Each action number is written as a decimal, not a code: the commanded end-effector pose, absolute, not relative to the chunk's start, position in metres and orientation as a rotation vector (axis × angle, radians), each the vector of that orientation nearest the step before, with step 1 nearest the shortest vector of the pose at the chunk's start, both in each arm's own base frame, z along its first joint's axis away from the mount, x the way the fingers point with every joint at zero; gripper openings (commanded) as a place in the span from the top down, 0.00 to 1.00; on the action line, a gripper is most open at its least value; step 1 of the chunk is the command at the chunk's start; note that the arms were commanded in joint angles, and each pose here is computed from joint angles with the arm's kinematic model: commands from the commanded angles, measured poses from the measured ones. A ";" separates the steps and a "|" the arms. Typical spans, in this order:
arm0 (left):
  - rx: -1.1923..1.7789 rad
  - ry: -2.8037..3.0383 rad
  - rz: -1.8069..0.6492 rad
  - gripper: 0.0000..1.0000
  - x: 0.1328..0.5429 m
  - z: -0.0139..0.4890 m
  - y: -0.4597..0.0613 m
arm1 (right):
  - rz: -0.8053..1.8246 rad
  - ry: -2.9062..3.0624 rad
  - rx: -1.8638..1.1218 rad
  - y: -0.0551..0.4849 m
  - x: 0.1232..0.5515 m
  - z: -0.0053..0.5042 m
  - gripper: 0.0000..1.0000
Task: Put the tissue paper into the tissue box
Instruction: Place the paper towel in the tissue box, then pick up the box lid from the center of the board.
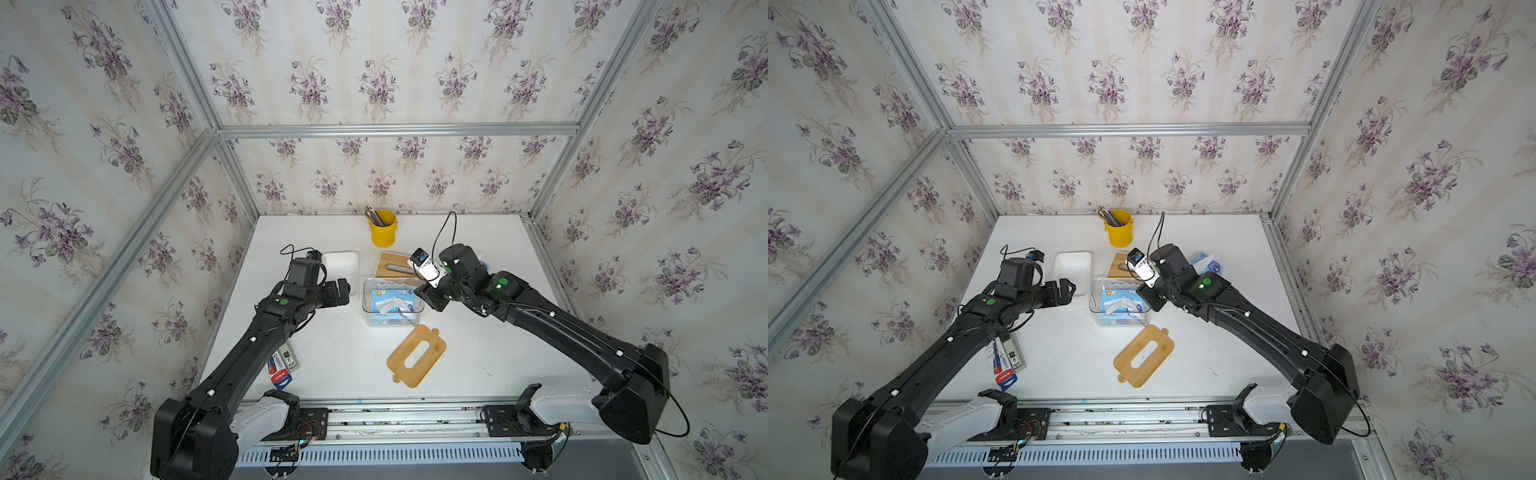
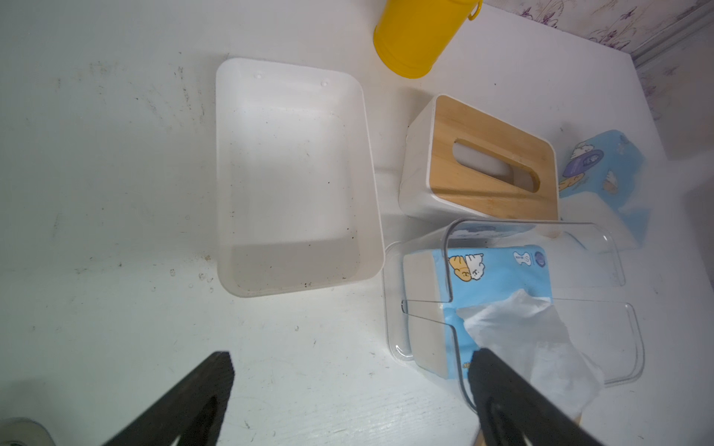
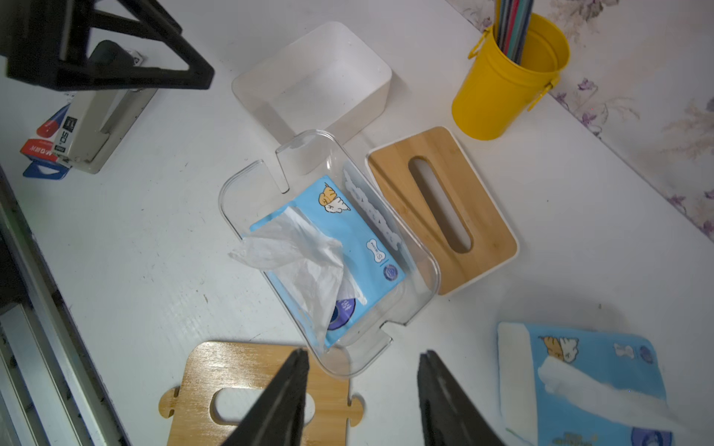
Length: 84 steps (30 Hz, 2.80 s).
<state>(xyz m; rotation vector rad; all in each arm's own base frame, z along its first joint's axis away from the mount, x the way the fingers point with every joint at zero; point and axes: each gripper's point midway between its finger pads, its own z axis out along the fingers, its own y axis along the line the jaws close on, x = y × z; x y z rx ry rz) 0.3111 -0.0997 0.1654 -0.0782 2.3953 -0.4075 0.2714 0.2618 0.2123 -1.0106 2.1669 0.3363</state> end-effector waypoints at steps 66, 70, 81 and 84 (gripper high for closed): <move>0.009 2.242 -0.414 0.01 0.316 0.158 -0.103 | -0.089 1.900 -2.287 0.248 0.144 0.017 0.22; 0.013 2.260 -0.425 0.01 0.315 0.153 -0.104 | -0.056 1.892 -2.299 0.254 0.143 0.014 0.22; -0.005 2.195 -0.373 0.01 0.311 0.168 -0.094 | 0.076 2.006 -2.382 0.254 0.132 0.008 0.30; 0.000 2.187 -0.360 0.01 0.309 0.169 -0.092 | 0.085 2.021 -2.377 0.255 0.134 0.005 0.31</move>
